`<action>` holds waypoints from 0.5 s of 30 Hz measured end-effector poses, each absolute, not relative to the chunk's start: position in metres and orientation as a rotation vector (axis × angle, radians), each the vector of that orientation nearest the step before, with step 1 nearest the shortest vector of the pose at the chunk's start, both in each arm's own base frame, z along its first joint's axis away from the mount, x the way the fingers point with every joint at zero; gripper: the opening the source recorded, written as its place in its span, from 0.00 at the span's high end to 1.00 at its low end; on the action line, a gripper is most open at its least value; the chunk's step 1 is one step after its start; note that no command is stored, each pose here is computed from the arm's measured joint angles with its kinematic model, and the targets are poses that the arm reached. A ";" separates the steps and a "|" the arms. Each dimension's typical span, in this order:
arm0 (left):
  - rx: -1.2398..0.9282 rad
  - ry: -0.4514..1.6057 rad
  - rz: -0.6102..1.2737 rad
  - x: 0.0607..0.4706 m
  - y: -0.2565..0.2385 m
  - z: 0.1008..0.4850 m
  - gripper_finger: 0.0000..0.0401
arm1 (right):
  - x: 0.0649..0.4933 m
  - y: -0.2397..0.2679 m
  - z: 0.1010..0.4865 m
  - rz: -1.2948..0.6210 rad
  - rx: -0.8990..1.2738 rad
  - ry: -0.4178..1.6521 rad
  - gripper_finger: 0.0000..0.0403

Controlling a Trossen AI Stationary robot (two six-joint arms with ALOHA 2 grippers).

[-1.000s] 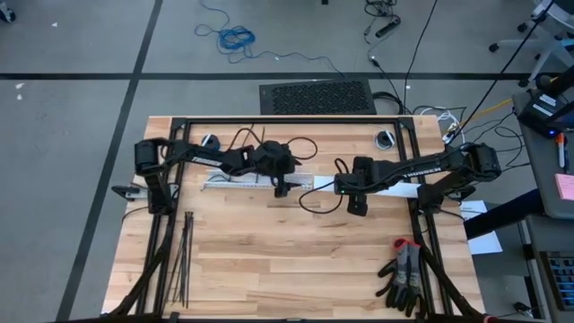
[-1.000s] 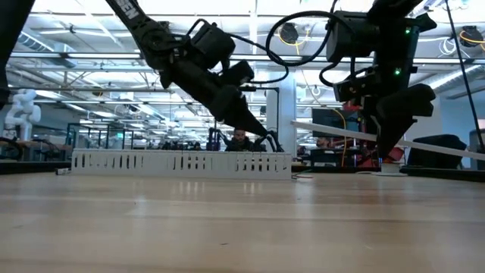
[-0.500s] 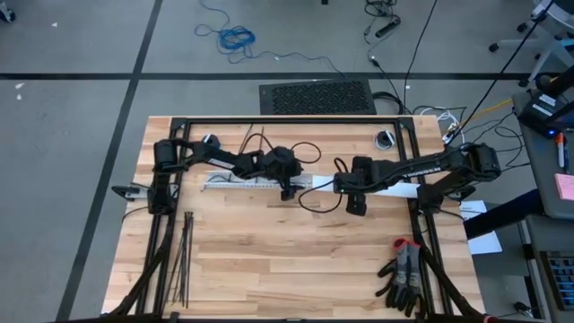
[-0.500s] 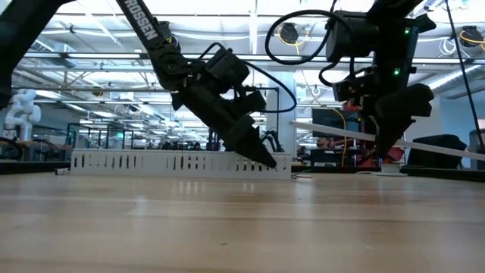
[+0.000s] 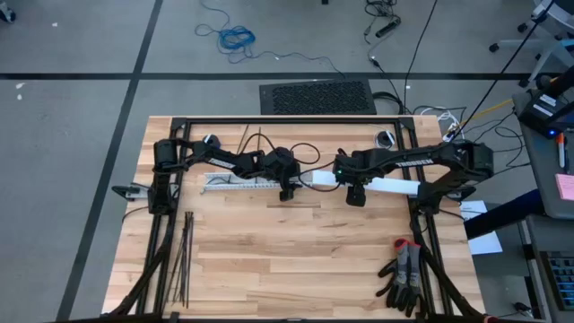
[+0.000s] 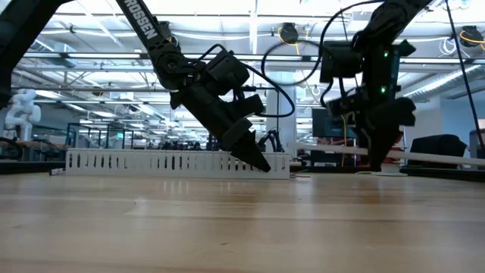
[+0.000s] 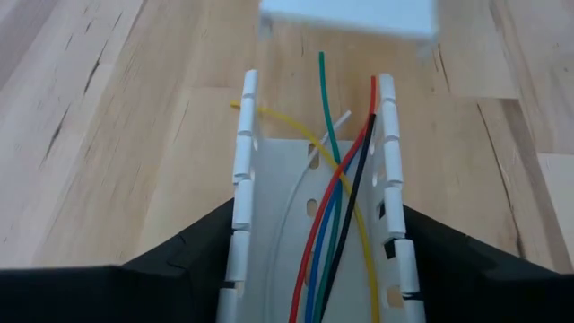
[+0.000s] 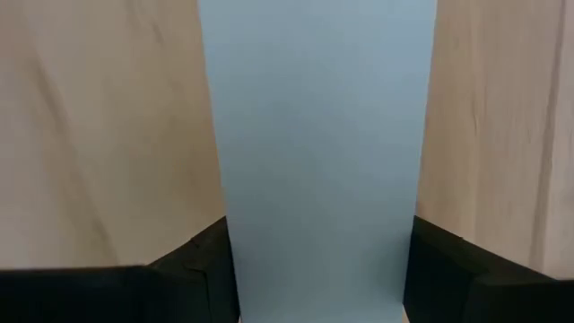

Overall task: Ziptie cables
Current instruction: Close the white cable duct

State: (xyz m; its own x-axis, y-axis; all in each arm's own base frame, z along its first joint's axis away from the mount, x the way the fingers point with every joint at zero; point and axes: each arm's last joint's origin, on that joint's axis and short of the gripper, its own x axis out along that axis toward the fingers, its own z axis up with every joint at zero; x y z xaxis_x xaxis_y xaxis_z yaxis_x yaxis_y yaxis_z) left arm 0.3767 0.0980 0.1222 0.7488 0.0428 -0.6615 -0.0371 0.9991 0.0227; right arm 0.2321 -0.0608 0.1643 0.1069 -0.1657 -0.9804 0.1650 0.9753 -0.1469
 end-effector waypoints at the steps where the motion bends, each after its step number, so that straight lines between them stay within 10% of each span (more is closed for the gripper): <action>1: 0.008 0.724 0.044 0.377 0.098 0.122 0.38 | 0.232 -0.063 0.162 -0.238 -0.014 1.461 0.47; 15: 0.030 0.739 0.032 0.376 0.098 0.121 0.38 | 0.251 -0.074 0.172 -0.178 -0.103 1.463 0.47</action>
